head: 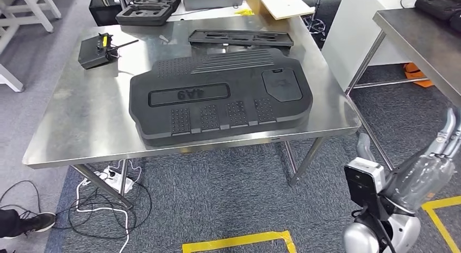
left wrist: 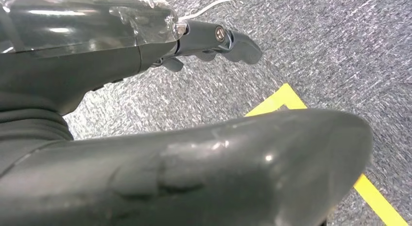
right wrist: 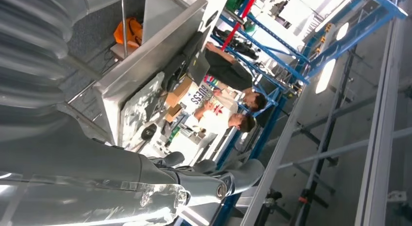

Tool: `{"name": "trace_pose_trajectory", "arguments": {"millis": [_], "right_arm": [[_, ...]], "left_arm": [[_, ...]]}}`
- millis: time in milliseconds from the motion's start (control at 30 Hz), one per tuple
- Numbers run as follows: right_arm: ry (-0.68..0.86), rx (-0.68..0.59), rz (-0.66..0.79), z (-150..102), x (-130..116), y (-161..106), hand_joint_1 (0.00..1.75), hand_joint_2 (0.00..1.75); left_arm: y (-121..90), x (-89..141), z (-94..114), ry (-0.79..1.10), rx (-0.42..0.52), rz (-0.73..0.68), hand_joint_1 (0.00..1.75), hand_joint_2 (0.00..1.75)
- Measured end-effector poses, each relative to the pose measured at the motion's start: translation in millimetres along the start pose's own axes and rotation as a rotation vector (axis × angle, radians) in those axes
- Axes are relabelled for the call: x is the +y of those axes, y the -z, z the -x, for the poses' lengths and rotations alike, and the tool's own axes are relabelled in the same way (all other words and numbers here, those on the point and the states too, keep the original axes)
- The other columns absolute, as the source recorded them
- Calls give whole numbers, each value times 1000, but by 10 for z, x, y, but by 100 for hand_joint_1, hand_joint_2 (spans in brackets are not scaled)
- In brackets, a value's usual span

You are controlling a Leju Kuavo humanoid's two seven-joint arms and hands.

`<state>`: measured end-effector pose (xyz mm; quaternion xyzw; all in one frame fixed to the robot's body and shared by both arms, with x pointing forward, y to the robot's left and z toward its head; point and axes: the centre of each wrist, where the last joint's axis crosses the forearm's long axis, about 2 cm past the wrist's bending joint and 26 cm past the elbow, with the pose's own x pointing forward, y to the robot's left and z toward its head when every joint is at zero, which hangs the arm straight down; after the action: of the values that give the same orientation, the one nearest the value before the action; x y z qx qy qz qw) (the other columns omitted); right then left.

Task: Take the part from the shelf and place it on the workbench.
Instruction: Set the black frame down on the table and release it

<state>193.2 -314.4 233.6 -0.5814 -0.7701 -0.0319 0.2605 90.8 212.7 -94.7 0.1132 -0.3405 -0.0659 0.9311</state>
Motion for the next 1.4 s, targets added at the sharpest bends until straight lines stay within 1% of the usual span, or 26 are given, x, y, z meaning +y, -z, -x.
{"name": "trace_pose_trajectory", "arguments": {"millis": [1400], "right_arm": [[-11, 23, -12, 8, -13, -29, 0, 175]], "left_arm": [[-9, -16, 3, -16, 11, -4, 0, 0]]}}
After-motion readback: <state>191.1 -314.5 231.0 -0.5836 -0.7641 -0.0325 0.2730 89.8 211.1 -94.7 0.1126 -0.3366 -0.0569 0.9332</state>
